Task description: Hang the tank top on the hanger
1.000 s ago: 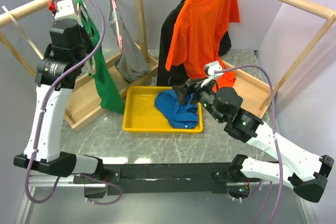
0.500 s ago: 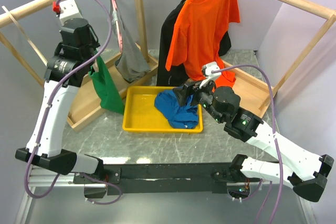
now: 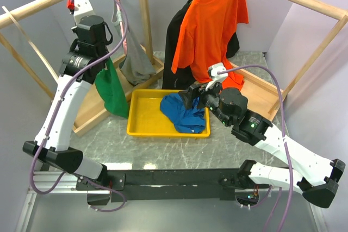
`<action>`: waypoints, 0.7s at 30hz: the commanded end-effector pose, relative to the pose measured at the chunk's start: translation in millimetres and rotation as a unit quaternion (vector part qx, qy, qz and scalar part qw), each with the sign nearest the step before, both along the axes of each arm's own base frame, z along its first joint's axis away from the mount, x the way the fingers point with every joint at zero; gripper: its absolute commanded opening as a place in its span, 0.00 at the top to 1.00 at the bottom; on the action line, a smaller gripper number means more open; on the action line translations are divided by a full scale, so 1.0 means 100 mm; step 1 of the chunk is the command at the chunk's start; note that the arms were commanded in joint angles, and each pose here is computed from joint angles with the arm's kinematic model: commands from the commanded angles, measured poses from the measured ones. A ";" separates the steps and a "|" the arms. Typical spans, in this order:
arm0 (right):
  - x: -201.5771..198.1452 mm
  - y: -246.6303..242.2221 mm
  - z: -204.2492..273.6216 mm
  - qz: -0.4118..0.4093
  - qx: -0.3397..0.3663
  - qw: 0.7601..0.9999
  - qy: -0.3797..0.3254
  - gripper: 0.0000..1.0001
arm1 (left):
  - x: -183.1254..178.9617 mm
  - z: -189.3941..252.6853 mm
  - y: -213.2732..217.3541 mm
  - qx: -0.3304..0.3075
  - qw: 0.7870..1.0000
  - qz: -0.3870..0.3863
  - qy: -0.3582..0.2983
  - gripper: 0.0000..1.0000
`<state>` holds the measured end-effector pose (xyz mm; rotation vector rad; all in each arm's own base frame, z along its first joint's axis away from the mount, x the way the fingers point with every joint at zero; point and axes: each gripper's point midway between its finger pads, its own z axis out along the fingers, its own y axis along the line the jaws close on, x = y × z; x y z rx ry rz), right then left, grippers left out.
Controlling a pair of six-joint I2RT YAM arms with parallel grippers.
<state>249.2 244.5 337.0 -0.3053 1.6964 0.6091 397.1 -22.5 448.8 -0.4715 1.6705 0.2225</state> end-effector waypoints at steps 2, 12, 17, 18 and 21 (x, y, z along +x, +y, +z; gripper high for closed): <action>0.01 -0.01 0.17 -0.005 0.017 1.000 -0.011 0.09 | 0.11 0.22 -0.06 -0.012 0.999 -0.006 -0.041 0.98; -0.04 0.00 0.15 0.004 0.027 1.000 -0.005 0.09 | -0.12 0.34 0.02 -0.013 0.998 -0.010 -0.058 0.48; -0.09 -0.01 0.13 0.009 0.034 0.999 0.002 0.08 | -0.32 0.49 0.03 -0.015 0.997 -0.032 -0.066 0.23; -0.09 -0.02 0.11 0.009 0.036 0.999 0.004 0.08 | -0.35 0.52 0.04 -0.015 0.997 -0.034 -0.067 0.14; -0.13 -0.04 0.12 0.013 0.045 0.999 0.003 0.08 | -0.50 0.66 0.01 -0.019 0.995 -0.059 -0.076 0.01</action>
